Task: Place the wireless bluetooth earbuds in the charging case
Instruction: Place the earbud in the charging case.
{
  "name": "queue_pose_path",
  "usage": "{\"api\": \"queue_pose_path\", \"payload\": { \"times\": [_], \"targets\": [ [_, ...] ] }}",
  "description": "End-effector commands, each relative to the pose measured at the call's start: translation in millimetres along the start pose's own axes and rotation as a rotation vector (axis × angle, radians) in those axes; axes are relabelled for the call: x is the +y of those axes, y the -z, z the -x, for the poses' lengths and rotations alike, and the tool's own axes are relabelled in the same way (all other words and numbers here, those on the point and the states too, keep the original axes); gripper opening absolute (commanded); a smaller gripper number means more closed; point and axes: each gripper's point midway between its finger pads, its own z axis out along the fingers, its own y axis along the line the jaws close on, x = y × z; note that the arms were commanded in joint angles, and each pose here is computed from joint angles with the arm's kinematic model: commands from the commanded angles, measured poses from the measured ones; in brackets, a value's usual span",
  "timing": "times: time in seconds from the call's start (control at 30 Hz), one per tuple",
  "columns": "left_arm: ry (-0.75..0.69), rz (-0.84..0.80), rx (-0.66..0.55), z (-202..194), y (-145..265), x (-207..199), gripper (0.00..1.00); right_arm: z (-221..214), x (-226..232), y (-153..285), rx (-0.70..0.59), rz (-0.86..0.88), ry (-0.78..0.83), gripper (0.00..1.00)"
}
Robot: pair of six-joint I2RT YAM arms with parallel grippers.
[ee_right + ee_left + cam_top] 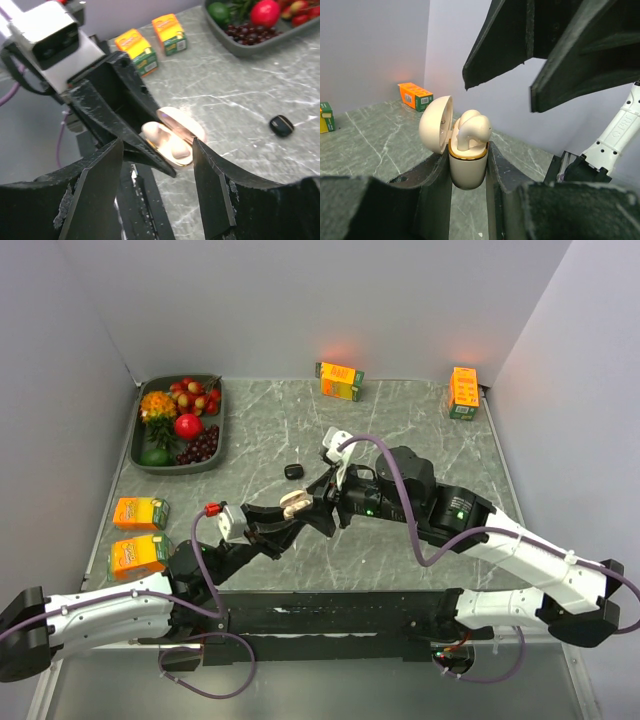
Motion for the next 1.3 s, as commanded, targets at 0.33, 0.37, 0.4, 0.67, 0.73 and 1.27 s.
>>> {"api": "queue_pose_path", "payload": {
  "times": [0.33, 0.37, 0.4, 0.67, 0.73, 1.27],
  "targets": [
    [0.02, -0.022, -0.076, 29.3, -6.5, -7.6, 0.01, 0.5, -27.7, -6.4, -0.002, -0.23, 0.069, 0.73],
    [0.022, -0.02, -0.073, 28.6, -6.4, -7.2, 0.01, -0.3, -27.9, -6.7, 0.0, -0.235, 0.067, 0.75],
    [0.022, -0.021, -0.077, 30.0, -6.2, -7.4, 0.01, 0.0, -27.9, -7.4, 0.0, -0.239, 0.07, 0.76],
    [0.022, -0.027, -0.082, 32.5, -6.2, -9.0, 0.01, -7.2, -36.7, -7.3, 0.025, -0.3, 0.076, 0.76],
    [0.023, -0.026, -0.081, 32.0, -6.4, -8.5, 0.01, -8.6, -39.3, -7.1, 0.032, -0.313, 0.077, 0.76],
    [0.011, -0.011, -0.071, 27.4, -3.9, -4.8, 0.01, 28.1, -34.9, 23.3, -0.115, -0.314, 0.035, 0.78]
  ]
}}
